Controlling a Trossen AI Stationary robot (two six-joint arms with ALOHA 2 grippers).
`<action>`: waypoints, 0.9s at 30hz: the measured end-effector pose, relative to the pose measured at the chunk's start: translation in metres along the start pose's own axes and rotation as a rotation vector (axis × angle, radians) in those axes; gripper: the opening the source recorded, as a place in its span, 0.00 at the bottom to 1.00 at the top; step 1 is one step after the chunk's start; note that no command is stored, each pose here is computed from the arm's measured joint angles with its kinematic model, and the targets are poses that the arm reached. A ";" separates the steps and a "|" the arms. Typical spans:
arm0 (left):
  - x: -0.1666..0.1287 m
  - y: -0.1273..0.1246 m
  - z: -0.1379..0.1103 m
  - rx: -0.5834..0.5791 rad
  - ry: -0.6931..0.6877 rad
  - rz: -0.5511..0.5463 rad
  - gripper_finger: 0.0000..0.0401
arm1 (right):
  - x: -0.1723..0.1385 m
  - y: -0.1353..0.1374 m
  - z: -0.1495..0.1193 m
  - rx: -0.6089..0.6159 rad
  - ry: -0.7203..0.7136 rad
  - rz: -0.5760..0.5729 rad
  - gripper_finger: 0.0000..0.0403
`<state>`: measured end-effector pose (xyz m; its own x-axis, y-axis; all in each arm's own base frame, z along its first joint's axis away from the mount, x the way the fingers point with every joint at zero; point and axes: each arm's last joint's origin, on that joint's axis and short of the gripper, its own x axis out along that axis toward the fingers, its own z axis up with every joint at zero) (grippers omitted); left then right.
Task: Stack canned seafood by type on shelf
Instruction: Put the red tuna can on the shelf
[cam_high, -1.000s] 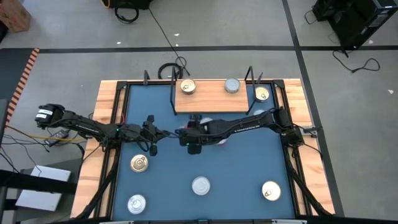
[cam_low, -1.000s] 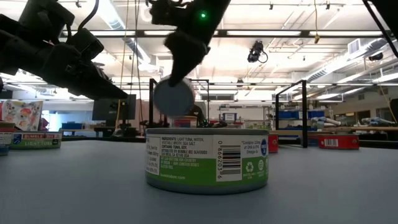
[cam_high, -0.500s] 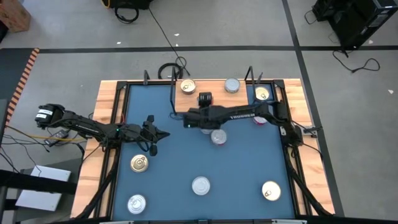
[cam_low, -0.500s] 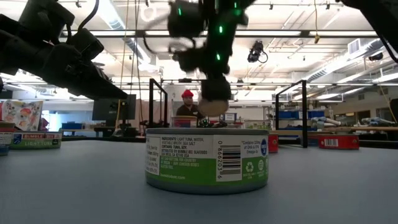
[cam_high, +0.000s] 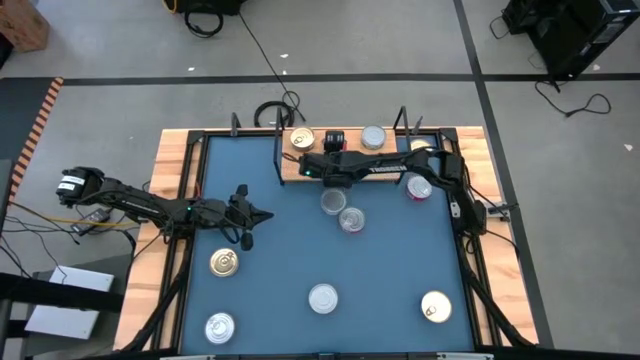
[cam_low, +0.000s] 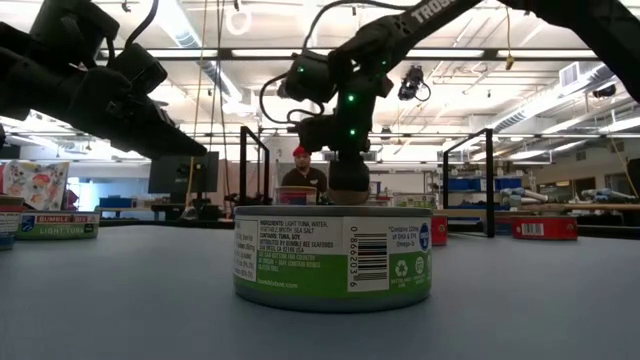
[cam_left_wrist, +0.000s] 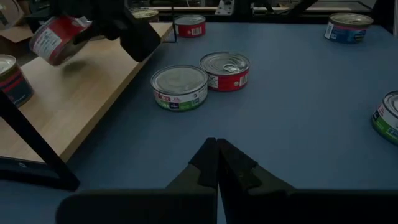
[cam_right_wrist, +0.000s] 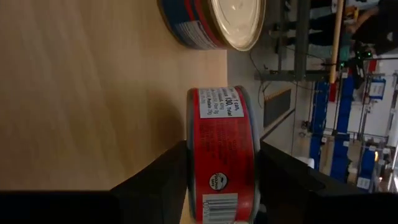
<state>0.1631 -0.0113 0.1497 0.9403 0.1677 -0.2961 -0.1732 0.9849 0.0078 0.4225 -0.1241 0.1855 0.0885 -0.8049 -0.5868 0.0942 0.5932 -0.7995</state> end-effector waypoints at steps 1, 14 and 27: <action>0.000 0.000 0.000 -0.002 0.000 0.000 0.01 | 0.002 -0.001 -0.001 0.004 0.004 0.000 0.47; 0.000 0.000 0.000 -0.026 0.000 0.000 0.01 | 0.004 -0.001 -0.003 0.093 -0.005 0.103 0.50; 0.000 0.000 0.000 -0.053 0.000 -0.001 0.01 | -0.015 -0.019 -0.007 0.186 -0.005 0.182 0.49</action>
<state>0.1631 -0.0112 0.1498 0.9404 0.1671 -0.2961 -0.1880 0.9812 -0.0434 0.4125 -0.1233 0.2090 0.1255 -0.6849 -0.7177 0.2566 0.7212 -0.6434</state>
